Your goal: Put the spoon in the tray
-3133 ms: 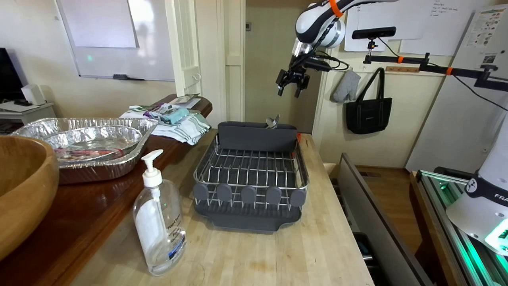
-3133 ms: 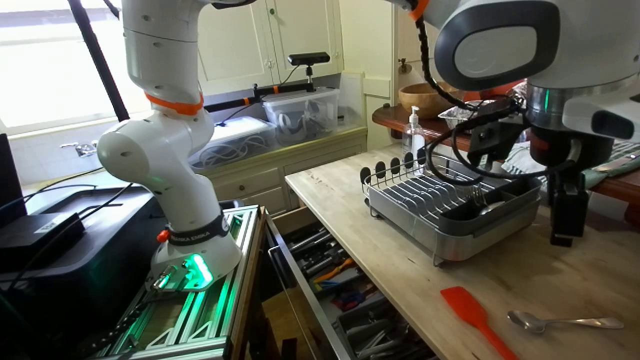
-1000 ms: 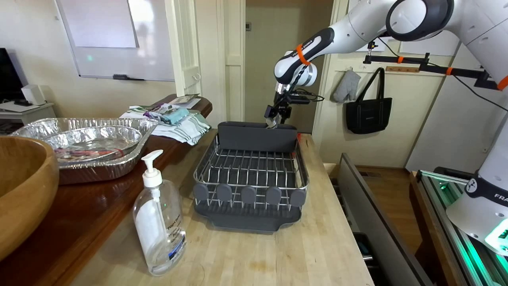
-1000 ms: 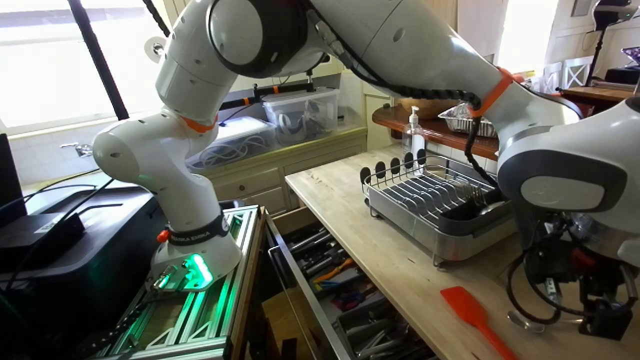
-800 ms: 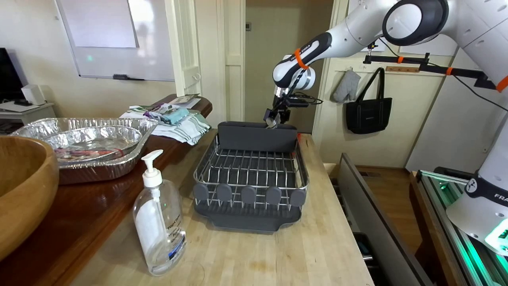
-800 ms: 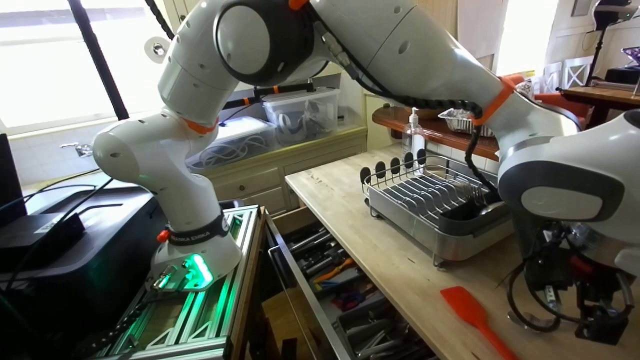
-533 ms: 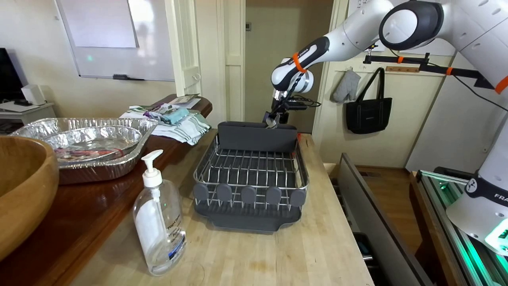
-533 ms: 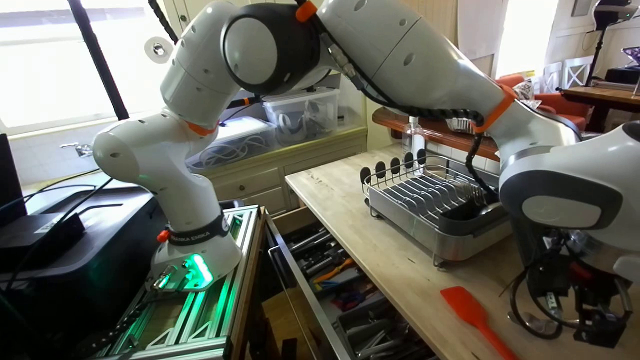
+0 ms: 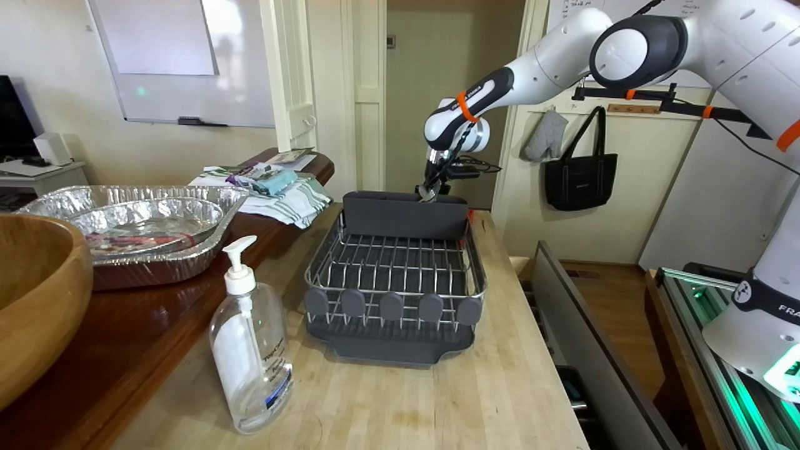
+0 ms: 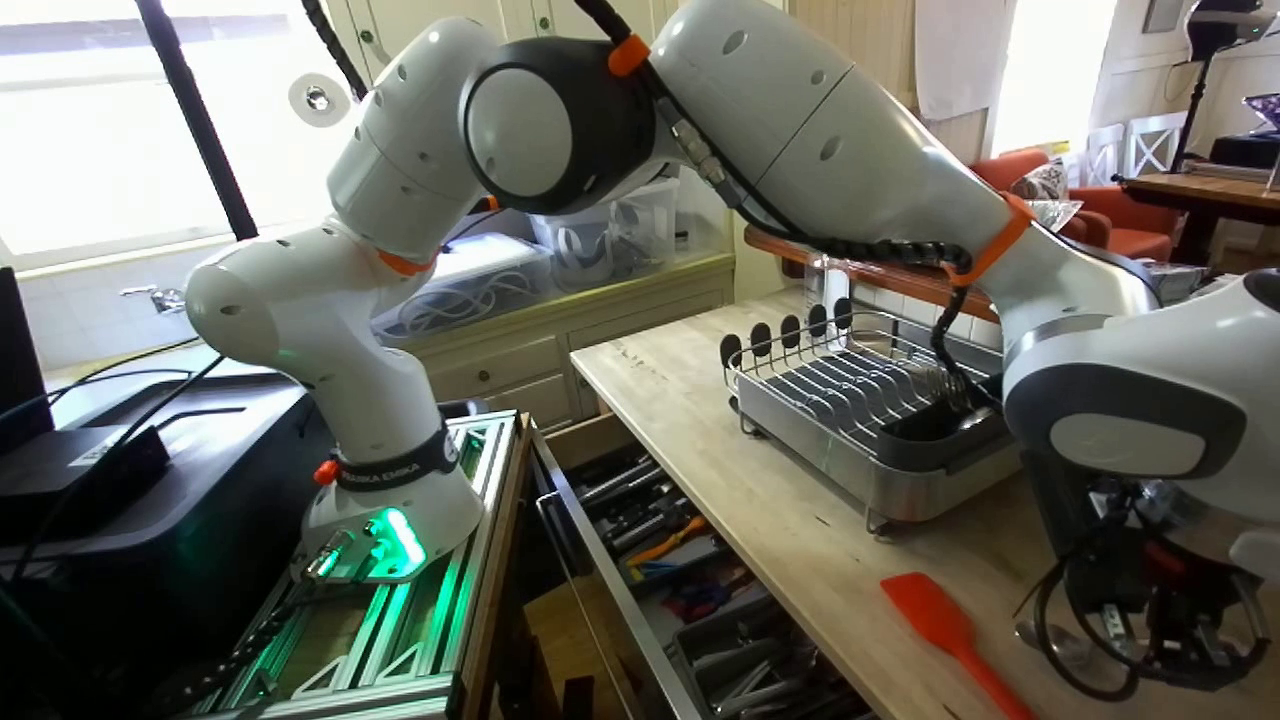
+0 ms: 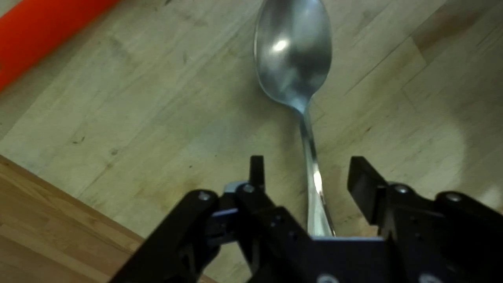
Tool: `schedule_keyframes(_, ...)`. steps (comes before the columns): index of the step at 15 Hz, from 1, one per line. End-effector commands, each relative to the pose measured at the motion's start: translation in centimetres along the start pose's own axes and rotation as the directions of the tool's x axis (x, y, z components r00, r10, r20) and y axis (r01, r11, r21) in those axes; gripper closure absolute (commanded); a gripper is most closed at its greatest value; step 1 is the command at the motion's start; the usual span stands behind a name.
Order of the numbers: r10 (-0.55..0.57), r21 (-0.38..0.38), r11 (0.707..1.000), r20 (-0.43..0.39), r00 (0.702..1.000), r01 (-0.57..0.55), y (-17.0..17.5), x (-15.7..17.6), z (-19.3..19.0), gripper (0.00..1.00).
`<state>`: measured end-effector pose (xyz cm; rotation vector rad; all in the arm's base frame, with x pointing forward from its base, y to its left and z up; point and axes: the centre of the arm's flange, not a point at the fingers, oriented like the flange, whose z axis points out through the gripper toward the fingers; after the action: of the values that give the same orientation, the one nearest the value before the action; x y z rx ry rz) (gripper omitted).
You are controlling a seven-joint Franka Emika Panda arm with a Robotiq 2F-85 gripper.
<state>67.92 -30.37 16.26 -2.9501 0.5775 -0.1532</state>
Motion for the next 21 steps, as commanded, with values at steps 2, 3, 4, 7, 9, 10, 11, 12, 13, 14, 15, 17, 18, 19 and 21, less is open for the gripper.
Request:
schedule_keyframes(2, -0.036, -0.013, 0.999, 0.011, 0.999, 0.036, 0.1, 1.0, 1.0, 0.79)
schedule_keyframes(3, -0.039, -0.014, 0.999, 0.011, 0.999, 0.039, 0.1, 1.1, 1.0, 0.86)
schedule_keyframes(4, -0.042, -0.014, 0.999, 0.013, 0.999, 0.042, 0.1, 1.1, 1.0, 0.95)
schedule_keyframes(7, -0.049, -0.018, 0.999, 0.013, 0.999, 0.049, 0.0, 1.2, 1.0, 1.00)
schedule_keyframes(9, -0.052, -0.020, 0.998, 0.017, 0.998, 0.053, 0.1, 1.2, 1.0, 1.00)
schedule_keyframes(10, -0.053, -0.021, 0.998, 0.020, 0.998, 0.054, 0.1, 1.2, 1.0, 1.00)
schedule_keyframes(11, -0.054, -0.022, 0.998, 0.023, 0.998, 0.055, 0.1, 1.2, 1.0, 1.00)
schedule_keyframes(12, -0.054, -0.022, 0.998, 0.027, 0.998, 0.054, 0.1, 1.2, 1.0, 1.00)
schedule_keyframes(13, -0.054, -0.022, 0.998, 0.030, 0.998, 0.055, 0.1, 1.2, 1.0, 1.00)
schedule_keyframes(14, -0.055, -0.022, 0.998, 0.034, 0.998, 0.056, 0.1, 1.2, 1.0, 1.00)
schedule_keyframes(15, -0.056, -0.021, 0.998, 0.037, 0.998, 0.057, 0.0, 1.1, 1.0, 1.00)
schedule_keyframes(17, -0.059, -0.019, 0.998, 0.039, 0.997, 0.060, 0.0, 1.1, 0.8, 1.00)
schedule_keyframes(18, -0.060, -0.019, 0.998, 0.038, 0.997, 0.060, 0.0, 1.1, 0.6, 1.00)
schedule_keyframes(19, -0.063, -0.018, 0.998, 0.035, 0.997, 0.063, 0.0, 1.1, 0.3, 1.00)
schedule_keyframes(21, -0.069, -0.014, 0.997, 0.031, 0.997, 0.070, 0.0, 1.0, -0.3, 1.00)
